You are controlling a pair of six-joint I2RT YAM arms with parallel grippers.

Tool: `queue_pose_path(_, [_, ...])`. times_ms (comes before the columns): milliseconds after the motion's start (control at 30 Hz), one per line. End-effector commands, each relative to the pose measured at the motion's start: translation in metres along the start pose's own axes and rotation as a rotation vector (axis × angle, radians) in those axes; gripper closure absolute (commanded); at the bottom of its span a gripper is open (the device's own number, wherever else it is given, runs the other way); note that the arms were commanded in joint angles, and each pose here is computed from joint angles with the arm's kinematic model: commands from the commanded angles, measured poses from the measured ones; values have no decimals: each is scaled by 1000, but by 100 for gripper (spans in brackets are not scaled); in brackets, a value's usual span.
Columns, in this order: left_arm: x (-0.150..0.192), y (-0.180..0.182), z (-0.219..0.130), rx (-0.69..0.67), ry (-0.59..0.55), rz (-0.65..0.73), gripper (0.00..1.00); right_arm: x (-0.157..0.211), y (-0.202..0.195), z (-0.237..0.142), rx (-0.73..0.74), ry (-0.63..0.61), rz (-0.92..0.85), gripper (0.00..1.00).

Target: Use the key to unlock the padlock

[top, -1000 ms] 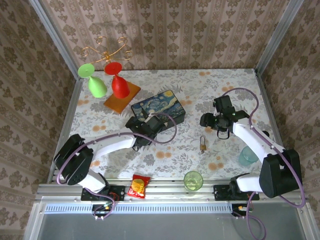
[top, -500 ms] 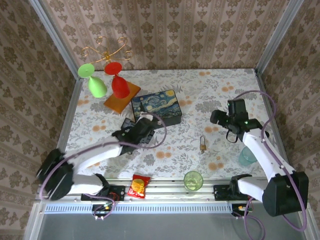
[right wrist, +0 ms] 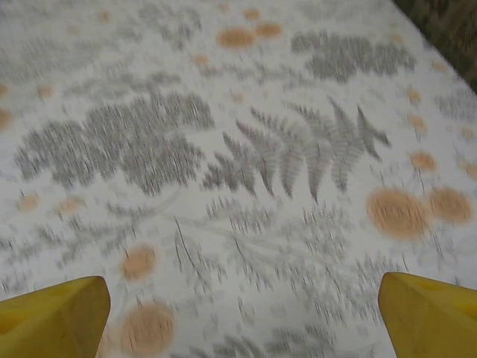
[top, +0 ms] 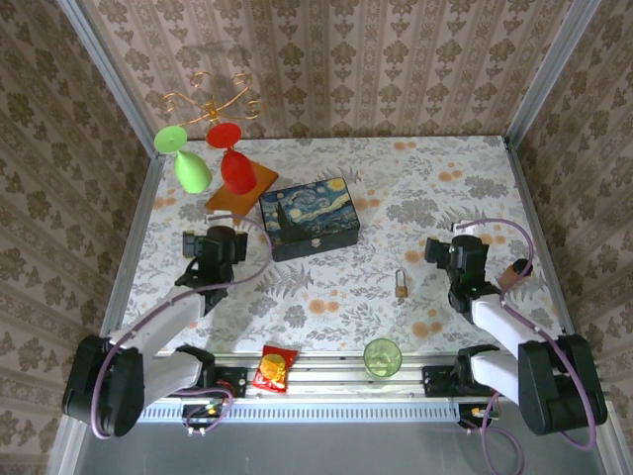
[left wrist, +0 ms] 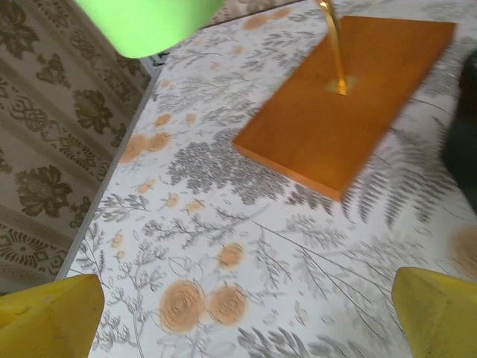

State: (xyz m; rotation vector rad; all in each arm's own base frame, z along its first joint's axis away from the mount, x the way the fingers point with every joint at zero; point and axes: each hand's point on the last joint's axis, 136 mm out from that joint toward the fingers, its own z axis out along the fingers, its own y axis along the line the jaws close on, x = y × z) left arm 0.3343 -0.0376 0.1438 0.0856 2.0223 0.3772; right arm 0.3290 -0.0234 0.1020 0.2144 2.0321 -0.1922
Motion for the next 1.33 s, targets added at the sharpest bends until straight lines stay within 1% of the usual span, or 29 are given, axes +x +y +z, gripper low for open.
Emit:
queue_pose_path(0, [-31,-3,14,28,-128,5,0,-40,4,5,-13,-188,18,6])
queue_pose_path(67, [-18,-1,33,23,-100,-2,0,-40,5,11,-15,-166,16,6])
queue_pose_path(100, [-8,1,42,36,-82,-34,0,-42,5,13,-17,-177,21,6])
queue_pose_path(133, [-2,1,46,41,-95,-56,0,-43,6,15,-23,-190,25,6])
queue_pose_path(167, [-2,4,50,25,-134,-58,0,-46,6,17,-27,-205,31,6])
queue_pose_path(300, [0,-8,57,123,-93,-44,0,-45,11,31,-56,-204,29,6])
queue_pose_path(367, [1,-5,58,136,-98,-46,0,-34,14,44,-60,-186,25,6])
queue_pose_path(433, [1,0,54,144,-124,-78,0,-29,13,55,-42,-182,28,6])
queue_pose_path(500, [2,7,48,139,-154,-106,0,-27,12,57,-31,-134,28,3])
queue_pose_path(567, [0,17,48,108,-211,-95,0,-27,12,58,-32,-142,24,0])
queue_pose_path(600, [-2,23,51,96,-246,-113,0,-27,12,58,-30,-139,26,0])
queue_pose_path(667, [9,27,69,131,-189,-162,0,-26,12,58,-31,-139,25,0])
queue_pose_path(767, [17,17,79,147,-200,-130,0,-26,13,57,-32,-140,24,0])
queue_pose_path(833, [20,11,80,170,-158,-122,0,-27,13,57,-32,-143,23,0])
queue_pose_path(867, [17,9,83,175,-167,-105,0,-27,13,57,-32,-143,24,0])
queue_pose_path(933, [18,9,86,212,-138,-127,0,-27,12,57,-31,-142,23,0])
queue_pose_path(1300, [18,10,87,217,-145,-129,0,-27,14,58,-36,-138,17,0])
